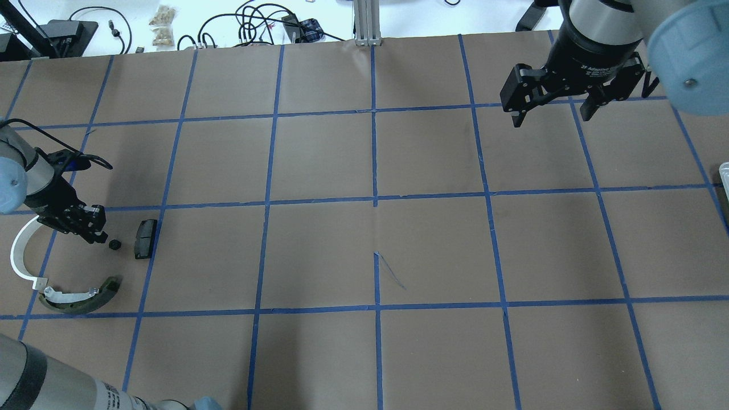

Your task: Place bearing gear from tray to pile

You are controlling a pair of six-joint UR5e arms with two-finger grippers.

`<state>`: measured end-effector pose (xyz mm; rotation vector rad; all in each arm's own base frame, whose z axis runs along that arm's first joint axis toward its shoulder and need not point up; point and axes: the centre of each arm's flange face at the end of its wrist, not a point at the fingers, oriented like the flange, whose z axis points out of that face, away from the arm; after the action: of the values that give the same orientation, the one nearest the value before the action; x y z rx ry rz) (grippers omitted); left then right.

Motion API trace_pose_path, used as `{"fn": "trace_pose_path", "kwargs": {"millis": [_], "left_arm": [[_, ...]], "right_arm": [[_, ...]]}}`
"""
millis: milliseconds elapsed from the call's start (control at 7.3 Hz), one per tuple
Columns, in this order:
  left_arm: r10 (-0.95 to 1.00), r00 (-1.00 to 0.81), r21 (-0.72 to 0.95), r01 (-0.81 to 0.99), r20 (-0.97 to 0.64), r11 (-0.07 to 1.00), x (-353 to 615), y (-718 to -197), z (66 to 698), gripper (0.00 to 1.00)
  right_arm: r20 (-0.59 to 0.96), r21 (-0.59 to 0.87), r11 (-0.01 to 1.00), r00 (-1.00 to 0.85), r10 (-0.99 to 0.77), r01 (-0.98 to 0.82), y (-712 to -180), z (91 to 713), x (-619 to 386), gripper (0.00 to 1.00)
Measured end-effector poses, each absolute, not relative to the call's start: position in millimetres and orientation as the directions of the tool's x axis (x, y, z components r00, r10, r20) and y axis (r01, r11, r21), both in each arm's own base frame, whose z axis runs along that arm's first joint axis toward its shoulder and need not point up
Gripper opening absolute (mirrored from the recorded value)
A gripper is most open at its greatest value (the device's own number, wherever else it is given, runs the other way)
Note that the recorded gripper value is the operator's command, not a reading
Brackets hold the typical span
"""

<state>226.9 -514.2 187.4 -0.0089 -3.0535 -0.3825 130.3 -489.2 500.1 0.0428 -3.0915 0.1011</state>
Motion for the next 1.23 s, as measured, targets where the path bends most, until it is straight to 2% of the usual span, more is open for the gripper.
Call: {"fn": "trace_pose_path", "kwargs": {"millis": [137,274,411,548,821,1232], "left_arm": [[-0.002,-0.998,0.249,0.014,0.066,0.969,226,-513,185,0.00],[-0.003,-0.998,0.249,0.013,0.066,0.968,226,-512,184,0.40],[-0.001,-0.998,0.249,0.016,0.066,0.968,227,-512,184,0.62],[0.009,-0.998,0.248,0.026,0.067,0.968,227,-511,184,0.72],[0.024,-0.997,0.249,0.040,0.069,0.968,228,-511,186,1.00],[0.048,-0.998,0.205,0.055,0.042,0.977,215,-533,225,1.00]], "right_arm": [[0.049,-0.064,0.998,-0.998,-0.026,-0.029,-489,500,130,1.00],[0.048,-0.063,0.998,-0.998,-0.027,-0.030,-489,500,130,1.00],[0.047,-0.063,0.998,-0.998,-0.028,-0.030,-489,499,130,1.00],[0.046,-0.063,0.998,-0.999,-0.028,-0.031,-489,499,131,1.00],[0.043,-0.062,0.998,-0.999,-0.028,-0.031,-489,499,131,1.00],[0.040,-0.062,0.998,-0.999,-0.028,-0.031,-489,499,131,1.00]]}}
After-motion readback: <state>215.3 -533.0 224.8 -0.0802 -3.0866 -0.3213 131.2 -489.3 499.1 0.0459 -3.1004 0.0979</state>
